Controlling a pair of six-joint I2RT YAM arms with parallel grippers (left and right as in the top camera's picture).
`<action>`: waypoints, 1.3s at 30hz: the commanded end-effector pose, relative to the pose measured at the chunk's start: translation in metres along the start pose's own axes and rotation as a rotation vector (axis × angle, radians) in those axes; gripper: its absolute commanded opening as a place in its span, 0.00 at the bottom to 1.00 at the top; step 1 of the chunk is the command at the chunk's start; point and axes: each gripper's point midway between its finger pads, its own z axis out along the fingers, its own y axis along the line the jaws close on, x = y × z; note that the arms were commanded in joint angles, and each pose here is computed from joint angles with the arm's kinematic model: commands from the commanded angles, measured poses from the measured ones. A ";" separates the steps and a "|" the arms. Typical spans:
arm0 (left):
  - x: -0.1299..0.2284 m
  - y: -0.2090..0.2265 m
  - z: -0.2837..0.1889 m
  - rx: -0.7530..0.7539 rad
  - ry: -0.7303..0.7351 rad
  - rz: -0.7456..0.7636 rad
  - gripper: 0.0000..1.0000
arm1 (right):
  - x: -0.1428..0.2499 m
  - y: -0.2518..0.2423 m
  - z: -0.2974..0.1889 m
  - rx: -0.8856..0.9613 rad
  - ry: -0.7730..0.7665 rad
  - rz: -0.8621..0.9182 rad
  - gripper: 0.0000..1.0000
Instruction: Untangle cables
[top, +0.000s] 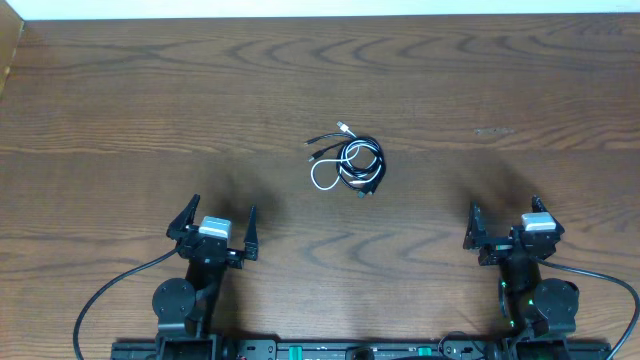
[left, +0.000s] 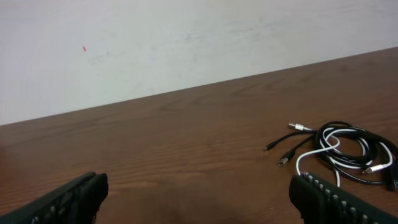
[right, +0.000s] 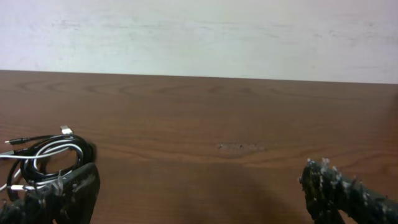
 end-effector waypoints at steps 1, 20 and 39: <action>0.014 -0.005 0.000 0.021 0.047 0.003 0.98 | 0.000 0.000 0.000 -0.003 0.000 0.000 0.99; 0.019 -0.009 -0.010 0.024 0.196 -0.283 0.98 | 0.019 -0.008 0.003 0.050 0.136 0.058 0.99; -0.011 -0.009 0.019 0.080 0.751 -0.453 0.98 | 0.033 0.005 0.044 -0.002 0.681 0.073 0.99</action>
